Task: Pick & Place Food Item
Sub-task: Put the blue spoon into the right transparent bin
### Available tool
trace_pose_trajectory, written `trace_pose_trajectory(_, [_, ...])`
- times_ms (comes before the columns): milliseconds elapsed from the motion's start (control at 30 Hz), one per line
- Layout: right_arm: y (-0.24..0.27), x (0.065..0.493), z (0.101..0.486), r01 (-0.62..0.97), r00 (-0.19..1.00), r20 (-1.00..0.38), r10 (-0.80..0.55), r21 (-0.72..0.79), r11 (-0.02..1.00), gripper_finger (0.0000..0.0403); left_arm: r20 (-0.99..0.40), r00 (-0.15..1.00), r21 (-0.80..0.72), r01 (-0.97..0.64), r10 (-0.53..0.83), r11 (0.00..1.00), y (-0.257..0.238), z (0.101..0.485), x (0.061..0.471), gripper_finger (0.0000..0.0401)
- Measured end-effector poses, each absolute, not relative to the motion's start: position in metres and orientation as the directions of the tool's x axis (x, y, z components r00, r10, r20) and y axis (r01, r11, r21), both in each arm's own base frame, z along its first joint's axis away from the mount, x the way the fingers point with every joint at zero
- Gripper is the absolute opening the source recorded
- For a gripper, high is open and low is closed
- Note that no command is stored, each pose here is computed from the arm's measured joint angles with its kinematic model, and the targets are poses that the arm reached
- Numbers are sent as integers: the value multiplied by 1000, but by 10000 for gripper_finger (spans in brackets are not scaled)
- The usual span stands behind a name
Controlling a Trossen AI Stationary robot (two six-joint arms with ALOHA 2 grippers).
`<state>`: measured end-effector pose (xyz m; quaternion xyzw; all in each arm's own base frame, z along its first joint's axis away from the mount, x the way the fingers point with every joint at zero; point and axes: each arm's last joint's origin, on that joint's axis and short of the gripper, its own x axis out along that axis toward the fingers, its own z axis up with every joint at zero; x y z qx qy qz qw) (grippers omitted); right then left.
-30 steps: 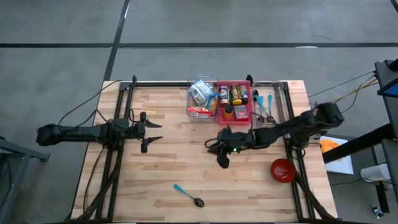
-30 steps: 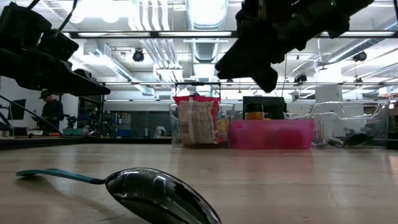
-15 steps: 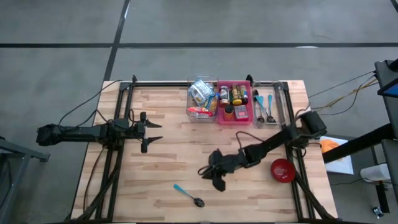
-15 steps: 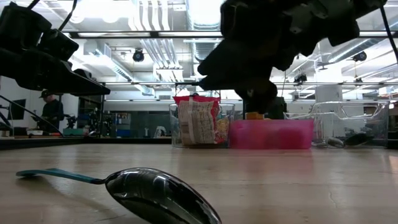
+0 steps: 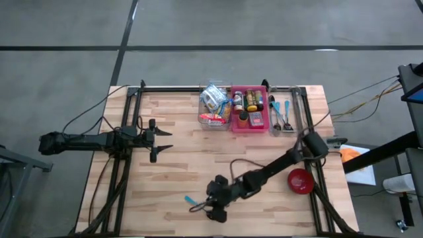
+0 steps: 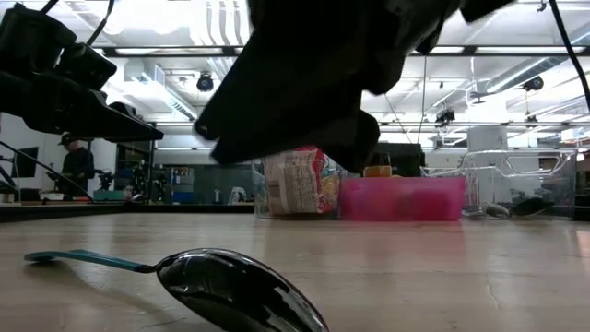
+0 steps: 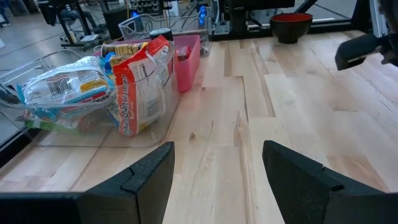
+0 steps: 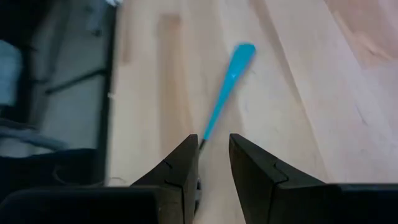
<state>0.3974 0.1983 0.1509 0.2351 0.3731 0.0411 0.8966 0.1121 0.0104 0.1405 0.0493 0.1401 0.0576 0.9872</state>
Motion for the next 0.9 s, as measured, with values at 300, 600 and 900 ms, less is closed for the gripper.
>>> trace_pose_trajectory(300, [244,419,151,187,684,-727,62,257,948,89,-271,954,112,-101,128,989,10,141,112,244])
trace_pose_trajectory(600, [256,427,150,263,682,-731,6,254,931,100,-271,954,112,-100,128,989,10,141,112,244])
trace_pose_trajectory(900, [256,423,145,251,668,-745,1,226,941,167,-271,954,112,-100,127,989,10,141,112,244])
